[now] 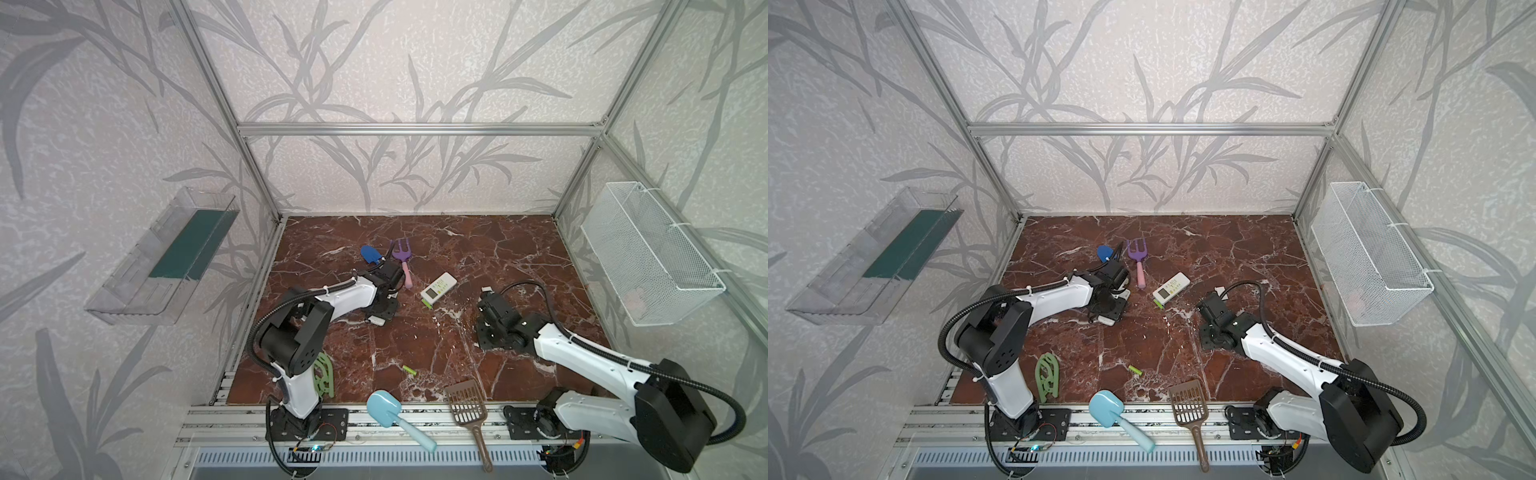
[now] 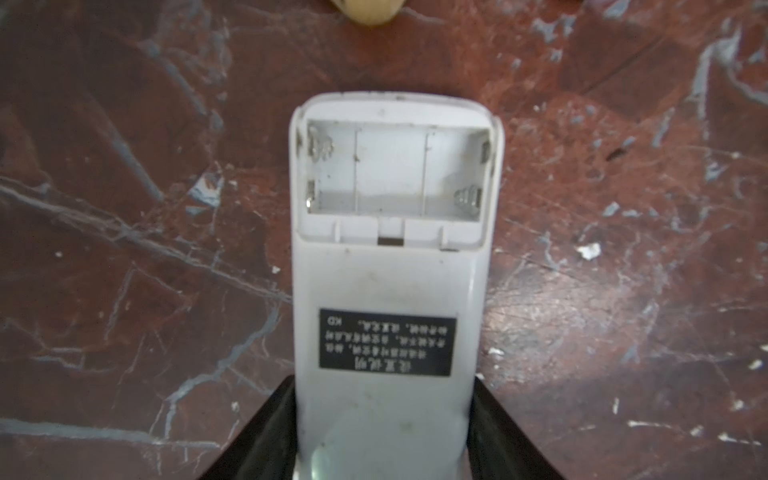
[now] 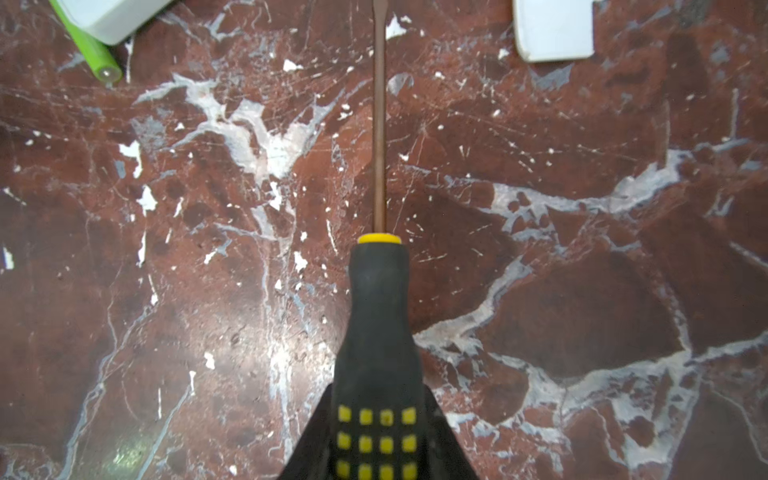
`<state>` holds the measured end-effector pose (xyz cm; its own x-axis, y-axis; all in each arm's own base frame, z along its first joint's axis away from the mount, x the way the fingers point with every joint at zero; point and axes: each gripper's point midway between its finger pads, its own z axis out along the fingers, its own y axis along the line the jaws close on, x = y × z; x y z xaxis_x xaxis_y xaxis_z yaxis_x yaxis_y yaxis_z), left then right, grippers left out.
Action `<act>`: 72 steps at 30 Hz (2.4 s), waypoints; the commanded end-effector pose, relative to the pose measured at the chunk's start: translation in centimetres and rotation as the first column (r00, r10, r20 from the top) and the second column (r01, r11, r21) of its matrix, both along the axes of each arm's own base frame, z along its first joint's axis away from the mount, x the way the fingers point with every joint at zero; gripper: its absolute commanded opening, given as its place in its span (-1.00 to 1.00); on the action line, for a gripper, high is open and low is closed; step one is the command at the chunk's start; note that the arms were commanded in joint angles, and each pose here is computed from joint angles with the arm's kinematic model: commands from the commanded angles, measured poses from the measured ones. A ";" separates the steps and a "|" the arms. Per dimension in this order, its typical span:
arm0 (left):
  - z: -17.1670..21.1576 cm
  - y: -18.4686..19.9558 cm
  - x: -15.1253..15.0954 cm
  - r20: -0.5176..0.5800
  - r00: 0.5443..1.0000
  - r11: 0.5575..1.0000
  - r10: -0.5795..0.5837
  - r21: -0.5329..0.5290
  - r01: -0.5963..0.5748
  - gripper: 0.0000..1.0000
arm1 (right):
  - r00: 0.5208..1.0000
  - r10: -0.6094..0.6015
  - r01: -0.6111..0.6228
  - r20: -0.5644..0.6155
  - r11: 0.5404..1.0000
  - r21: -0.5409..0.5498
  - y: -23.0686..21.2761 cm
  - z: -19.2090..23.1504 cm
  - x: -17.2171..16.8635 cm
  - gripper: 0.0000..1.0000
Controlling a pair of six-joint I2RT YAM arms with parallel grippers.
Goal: Unload the batteries from the remote control
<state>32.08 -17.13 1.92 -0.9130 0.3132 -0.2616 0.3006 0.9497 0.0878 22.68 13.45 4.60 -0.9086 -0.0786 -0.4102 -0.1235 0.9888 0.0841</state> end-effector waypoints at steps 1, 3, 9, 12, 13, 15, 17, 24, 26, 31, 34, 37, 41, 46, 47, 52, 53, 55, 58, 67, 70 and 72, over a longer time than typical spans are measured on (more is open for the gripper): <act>-1.3 1.1 -0.8 -0.047 0.999 0.998 0.020 0.059 -0.017 0.43 | 0.999 -0.031 0.031 0.010 0.999 0.044 0.7 -0.9 0.9 -1.00; -1.2 1.0 -0.8 -0.045 0.999 0.998 0.022 0.054 -0.019 0.50 | 0.999 -0.038 0.038 -0.009 0.999 0.036 0.7 -1.6 0.9 -1.00; -0.2 0.5 -1.2 -0.062 0.998 0.999 0.015 0.029 -0.014 0.70 | 0.996 -0.062 0.060 -0.060 0.998 -0.025 -0.1 -3.9 0.4 -0.92; 1.1 0.1 -1.1 -0.049 0.999 1.000 0.014 0.005 -0.014 0.77 | 0.995 -0.064 0.061 -0.080 0.998 -0.030 -0.2 -4.6 0.1 -0.86; 1.6 -0.1 -1.1 -0.042 0.999 1.000 0.010 -0.008 -0.011 0.79 | 0.995 -0.062 0.060 -0.081 0.998 -0.029 -0.2 -4.7 0.0 -0.79; 2.6 -0.8 -1.0 -0.024 1.000 1.000 -0.002 -0.031 0.001 0.85 | 0.995 -0.060 0.058 -0.081 0.998 -0.027 -0.2 -4.8 -0.1 -0.67; 3.6 -1.5 -0.9 -0.013 1.000 0.998 -0.020 -0.056 0.019 0.97 | 0.995 -0.060 0.057 -0.082 0.998 -0.032 -0.4 -4.8 -0.2 -0.56; 6.1 -3.7 -0.9 0.020 0.996 0.995 -0.086 -0.045 0.087 0.99 | 0.995 -0.060 0.057 -0.083 0.997 -0.043 -0.6 -4.9 -0.3 -0.21; 6.4 -4.1 -0.5 0.032 0.995 0.995 -0.090 -0.047 0.091 0.99 | 0.995 -0.060 0.056 -0.082 0.997 -0.045 -0.7 -4.9 -0.4 -0.13; 6.8 -5.4 0.8 0.046 0.994 0.992 -0.104 -0.064 0.106 0.99 | 0.996 -0.059 0.056 -0.073 0.998 -0.041 -0.7 -4.5 -0.3 0.05; 7.2 -6.3 1.8 0.055 0.990 0.990 -0.128 -0.059 0.131 0.99 | 0.997 -0.055 0.054 -0.046 0.998 -0.023 -0.5 -3.5 0.1 0.23; 7.5 -7.3 2.8 0.058 0.985 0.985 -0.162 -0.051 0.165 0.99 | 0.999 -0.043 0.043 -0.018 0.999 -0.001 -0.3 -2.0 0.5 0.41; 7.5 -9.4 4.2 0.064 0.975 0.974 -0.214 -0.058 0.218 0.99 | 0.999 -0.024 0.023 0.037 0.999 0.029 0.1 0.4 1.3 0.53; 6.9 -12.7 5.0 0.068 0.947 0.946 -0.314 -0.058 0.318 0.98 | 0.988 0.009 -0.023 0.151 0.995 0.094 0.8 4.7 2.7 0.58; 6.7 -13.5 5.0 0.069 0.937 0.936 -0.343 -0.062 0.348 0.97 | 0.986 0.015 -0.034 0.163 0.993 0.112 0.9 5.4 2.9 0.59; 5.1 -16.2 5.5 0.070 0.892 0.892 -0.446 -0.046 0.450 0.97 | 0.984 0.049 -0.077 0.170 0.984 0.159 1.2 7.0 3.0 0.59; 4.8 -16.5 5.6 0.064 0.890 0.890 -0.451 -0.048 0.454 0.96 | 0.984 0.050 -0.077 0.169 0.984 0.159 1.1 7.0 3.0 0.59; 4.1 -16.9 5.9 0.049 0.889 0.888 -0.455 -0.053 0.458 0.96 | 0.983 0.050 -0.078 0.174 0.984 0.160 0.9 7.0 2.9 0.59; 3.3 -17.5 6.0 0.033 0.886 0.884 -0.462 -0.072 0.463 0.95 | 0.984 0.044 -0.074 0.174 0.982 0.171 0.7 6.9 2.8 0.60; 1.1 -17.8 6.9 -0.003 0.891 0.891 -0.454 -0.034 0.453 0.91 | 0.986 0.025 -0.057 0.166 0.980 0.190 0.0 6.3 2.5 0.59; 0.6 -17.8 7.1 -0.014 0.891 0.891 -0.454 -0.030 0.454 0.85 | 0.986 0.021 -0.053 0.163 0.980 0.192 -0.1 6.2 2.5 0.59; 0.3 -17.9 7.2 -0.017 0.891 0.891 -0.453 -0.029 0.453 0.80 | 0.986 0.021 -0.054 0.164 0.979 0.195 -0.1 6.1 2.5 0.59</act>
<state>39.41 -35.43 2.45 -0.6848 0.6695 -0.2877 0.6886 0.7237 0.0451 25.40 13.46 10.69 -0.8303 -0.0134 -0.5572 -0.1810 0.9520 0.2468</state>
